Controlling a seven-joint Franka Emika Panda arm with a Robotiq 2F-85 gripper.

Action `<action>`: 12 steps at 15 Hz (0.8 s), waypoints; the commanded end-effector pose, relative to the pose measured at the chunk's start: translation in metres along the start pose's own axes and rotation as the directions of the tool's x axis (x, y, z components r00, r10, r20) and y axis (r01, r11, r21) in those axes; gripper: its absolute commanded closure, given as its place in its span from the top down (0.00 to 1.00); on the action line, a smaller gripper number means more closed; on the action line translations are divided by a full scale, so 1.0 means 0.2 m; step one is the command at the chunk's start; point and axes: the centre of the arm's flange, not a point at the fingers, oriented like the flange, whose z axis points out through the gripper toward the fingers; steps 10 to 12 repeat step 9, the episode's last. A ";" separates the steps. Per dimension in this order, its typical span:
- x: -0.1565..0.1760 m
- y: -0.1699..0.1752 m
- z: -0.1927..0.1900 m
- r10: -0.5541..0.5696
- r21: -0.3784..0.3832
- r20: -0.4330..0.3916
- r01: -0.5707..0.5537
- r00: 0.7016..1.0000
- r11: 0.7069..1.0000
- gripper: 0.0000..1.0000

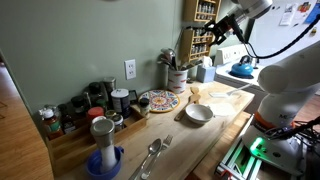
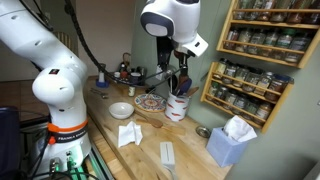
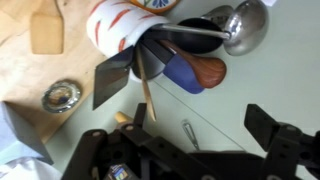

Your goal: Put the silver serving spoon in the utensil holder

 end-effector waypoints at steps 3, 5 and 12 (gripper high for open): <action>-0.20 -0.01 -0.12 0.025 -0.195 0.258 0.026 0.966 0.980 1.00; -0.26 0.00 -0.14 0.018 -0.184 0.385 0.058 0.923 0.981 1.00; -0.24 0.01 -0.11 0.007 -0.149 0.370 0.052 0.929 0.987 1.00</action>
